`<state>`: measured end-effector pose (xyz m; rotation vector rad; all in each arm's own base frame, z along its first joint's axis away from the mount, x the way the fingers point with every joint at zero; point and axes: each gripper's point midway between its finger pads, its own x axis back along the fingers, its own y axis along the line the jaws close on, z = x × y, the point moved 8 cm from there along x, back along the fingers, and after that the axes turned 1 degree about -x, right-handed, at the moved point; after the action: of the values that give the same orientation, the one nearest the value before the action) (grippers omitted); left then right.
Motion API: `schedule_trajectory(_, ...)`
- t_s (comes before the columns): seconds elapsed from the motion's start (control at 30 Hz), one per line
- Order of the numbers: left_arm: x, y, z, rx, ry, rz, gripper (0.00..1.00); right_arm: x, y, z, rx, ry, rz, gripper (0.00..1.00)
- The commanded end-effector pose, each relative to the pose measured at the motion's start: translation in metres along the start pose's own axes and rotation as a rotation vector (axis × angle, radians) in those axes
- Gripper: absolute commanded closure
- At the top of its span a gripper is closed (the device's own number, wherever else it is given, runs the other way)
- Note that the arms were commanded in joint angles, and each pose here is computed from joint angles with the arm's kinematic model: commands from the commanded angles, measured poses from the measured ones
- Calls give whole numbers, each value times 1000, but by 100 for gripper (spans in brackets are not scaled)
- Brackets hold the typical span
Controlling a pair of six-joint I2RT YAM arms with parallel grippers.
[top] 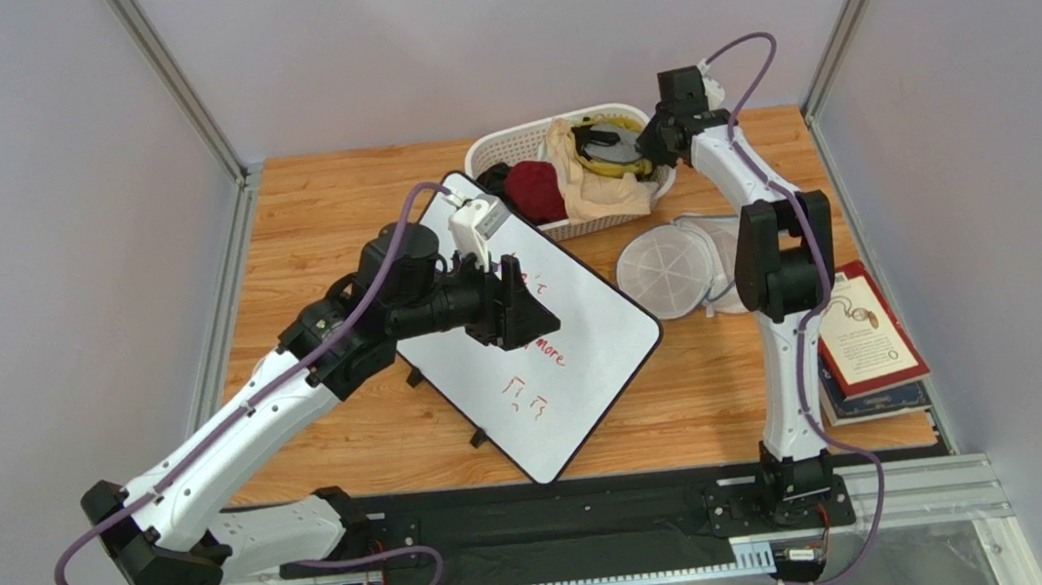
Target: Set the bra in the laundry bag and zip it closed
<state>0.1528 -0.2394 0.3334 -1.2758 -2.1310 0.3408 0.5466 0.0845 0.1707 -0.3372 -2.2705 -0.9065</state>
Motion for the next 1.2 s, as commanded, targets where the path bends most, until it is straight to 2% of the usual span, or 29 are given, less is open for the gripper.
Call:
schedule_trajectory(0.0,1,-6,-6,-10,-36,15,40,18,17,-26,26,-96,-56,93)
schedule_trajectory(0.07,-1,-6,-5,-7,-29,15,40,23,21,-29,40,-101,-72,100)
schedule_trajectory(0.4,-9,-10,-1,0,-16,29,40,65,40,-52,54,-147,-153,100)
schedule_trajectory(0.5,-11,-10,-1,-1,-17,34,40,67,37,-43,38,-78,-157,88)
schedule_trajectory(0.57,-13,-10,-1,-2,-13,39,40,67,36,-34,29,-10,-185,72)
schedule_trajectory(0.6,-14,-10,-2,-3,-13,39,40,66,34,-30,24,12,-186,69)
schedule_trajectory(0.63,-14,-11,-2,-5,-9,47,40,66,34,-28,22,24,-197,58)
schedule_trajectory(0.73,-14,-13,-4,-11,-8,57,40,63,30,-26,27,37,-192,48)
schedule_trajectory(1.17,-16,-11,-2,-17,11,49,40,56,13,-37,60,16,-137,41)
